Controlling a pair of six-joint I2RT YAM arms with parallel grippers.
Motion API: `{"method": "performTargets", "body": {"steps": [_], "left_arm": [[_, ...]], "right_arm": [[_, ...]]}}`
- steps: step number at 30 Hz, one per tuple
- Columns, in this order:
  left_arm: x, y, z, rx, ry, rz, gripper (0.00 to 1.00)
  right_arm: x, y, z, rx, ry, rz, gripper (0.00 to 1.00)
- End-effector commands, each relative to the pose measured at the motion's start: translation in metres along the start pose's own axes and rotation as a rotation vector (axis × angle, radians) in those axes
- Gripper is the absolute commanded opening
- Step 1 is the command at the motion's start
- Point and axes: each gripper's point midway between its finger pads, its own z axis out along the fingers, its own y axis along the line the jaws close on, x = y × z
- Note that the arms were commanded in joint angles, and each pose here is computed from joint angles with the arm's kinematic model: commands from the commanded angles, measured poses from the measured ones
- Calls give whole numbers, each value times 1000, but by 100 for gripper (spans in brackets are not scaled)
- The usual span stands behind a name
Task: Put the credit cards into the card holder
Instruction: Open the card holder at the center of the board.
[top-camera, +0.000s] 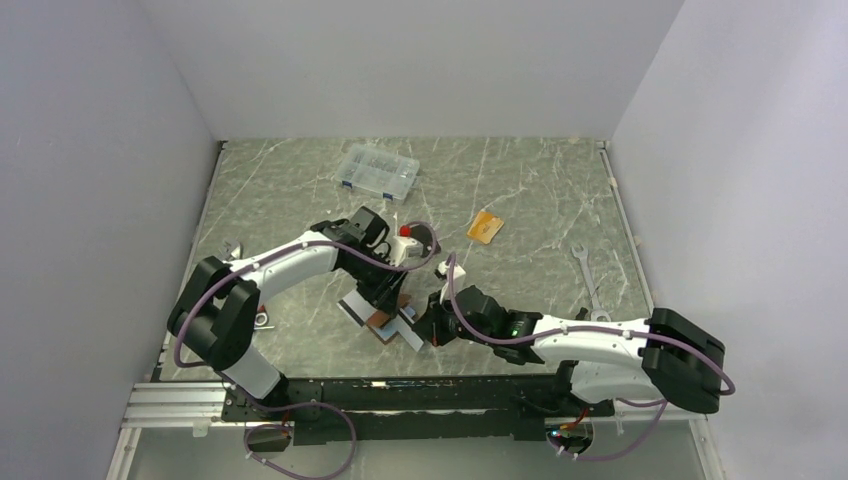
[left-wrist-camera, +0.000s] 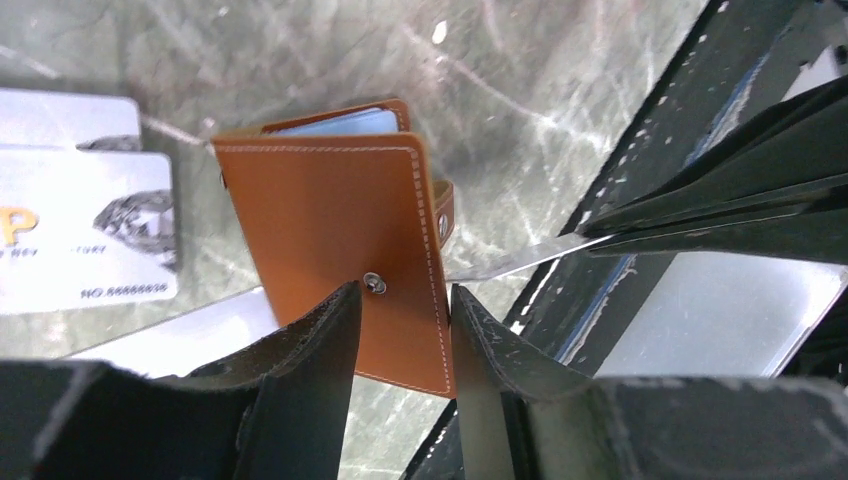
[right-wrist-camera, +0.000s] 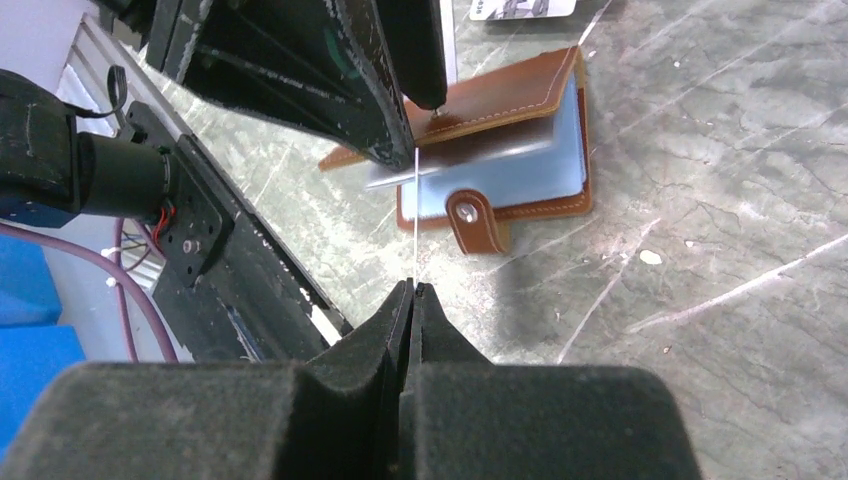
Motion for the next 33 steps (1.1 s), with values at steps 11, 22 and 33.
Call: {"method": "performTargets", "body": {"steps": [11, 22, 33], "left_arm": [[22, 43, -17, -111, 29, -18, 36], [-1, 25, -11, -55, 8, -3, 0], [-46, -66, -1, 248, -14, 38, 0]], "right_arm": [[-16, 21, 16, -59, -34, -30, 0], [-19, 11, 5, -15, -60, -23, 0], [-23, -26, -38, 114, -172, 60, 0]]}}
